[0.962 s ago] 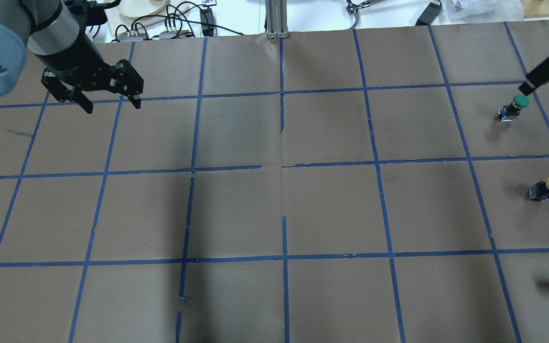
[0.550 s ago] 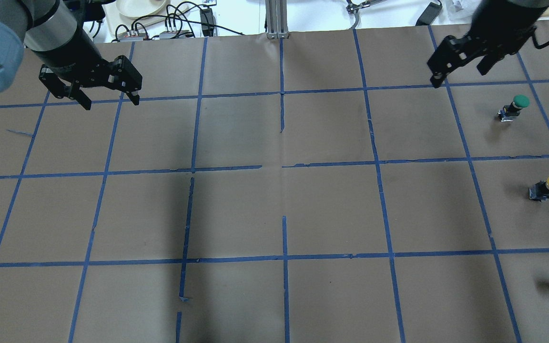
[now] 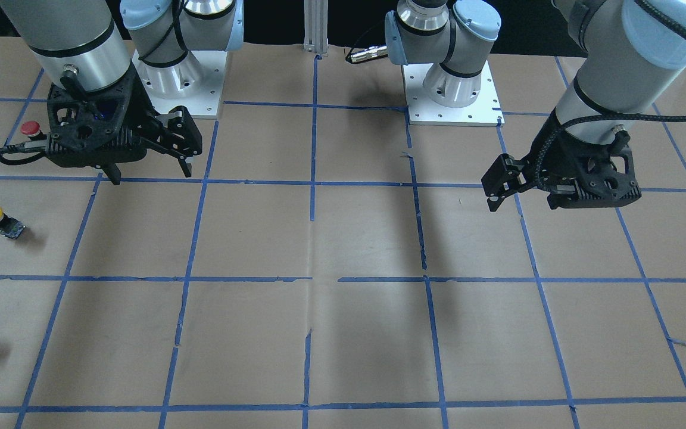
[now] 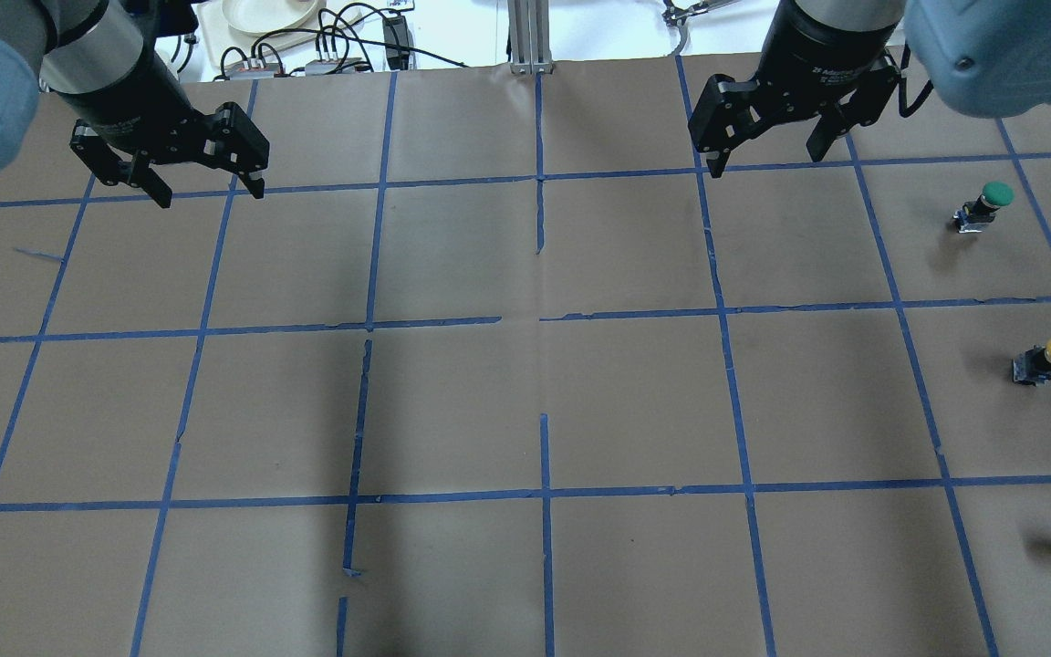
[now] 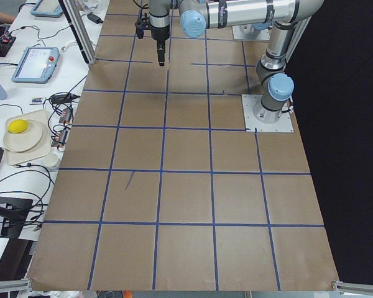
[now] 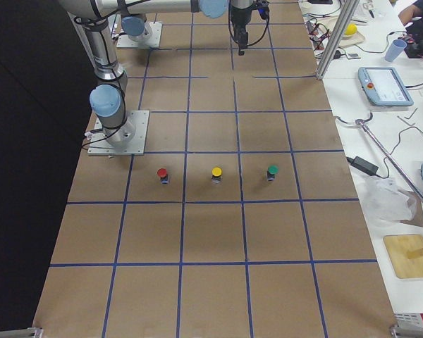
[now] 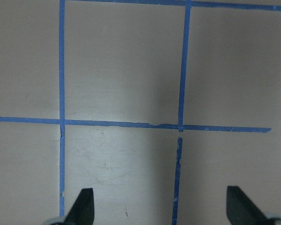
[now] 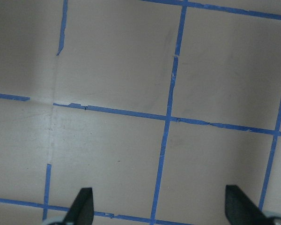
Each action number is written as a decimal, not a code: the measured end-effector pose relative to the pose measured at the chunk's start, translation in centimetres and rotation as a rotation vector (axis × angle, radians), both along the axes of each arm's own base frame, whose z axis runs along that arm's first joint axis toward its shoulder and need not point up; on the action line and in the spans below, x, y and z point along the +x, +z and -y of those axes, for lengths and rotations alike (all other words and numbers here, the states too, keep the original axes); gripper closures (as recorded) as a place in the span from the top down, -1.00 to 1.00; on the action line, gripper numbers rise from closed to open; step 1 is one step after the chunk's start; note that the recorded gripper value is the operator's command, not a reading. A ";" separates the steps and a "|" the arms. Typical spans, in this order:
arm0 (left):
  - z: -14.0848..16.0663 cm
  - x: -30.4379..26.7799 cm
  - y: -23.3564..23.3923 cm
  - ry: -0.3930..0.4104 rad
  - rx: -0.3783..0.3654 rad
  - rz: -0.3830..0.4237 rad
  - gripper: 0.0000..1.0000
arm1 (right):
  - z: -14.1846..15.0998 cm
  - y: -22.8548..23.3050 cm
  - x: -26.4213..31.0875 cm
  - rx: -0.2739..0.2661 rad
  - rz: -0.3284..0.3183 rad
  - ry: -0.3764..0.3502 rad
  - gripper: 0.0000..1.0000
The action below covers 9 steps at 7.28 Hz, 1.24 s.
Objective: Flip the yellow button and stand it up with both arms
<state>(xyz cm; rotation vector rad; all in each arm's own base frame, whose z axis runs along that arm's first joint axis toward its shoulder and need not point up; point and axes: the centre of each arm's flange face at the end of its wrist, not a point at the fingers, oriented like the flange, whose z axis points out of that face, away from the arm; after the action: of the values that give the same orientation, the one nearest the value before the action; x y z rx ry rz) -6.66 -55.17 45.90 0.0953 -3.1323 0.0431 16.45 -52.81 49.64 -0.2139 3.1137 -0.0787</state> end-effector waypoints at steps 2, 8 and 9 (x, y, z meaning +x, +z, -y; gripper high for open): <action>0.0 0.0 0.0 0.000 0.000 0.000 0.99 | -0.3 -0.1 0.2 0.007 0.003 -0.029 1.00; 0.0 0.0 0.3 0.026 -0.002 0.000 0.99 | -0.7 -0.1 0.2 0.011 -0.002 -0.043 1.00; 0.0 0.0 0.3 0.027 0.002 0.000 0.99 | -0.7 -0.1 0.2 0.010 -0.002 -0.043 1.00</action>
<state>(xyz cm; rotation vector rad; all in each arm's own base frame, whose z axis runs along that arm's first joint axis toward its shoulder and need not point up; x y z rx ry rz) -6.65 -55.17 46.22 0.1374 -3.1308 0.0406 16.67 -52.15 49.54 -0.1466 3.1204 -0.0634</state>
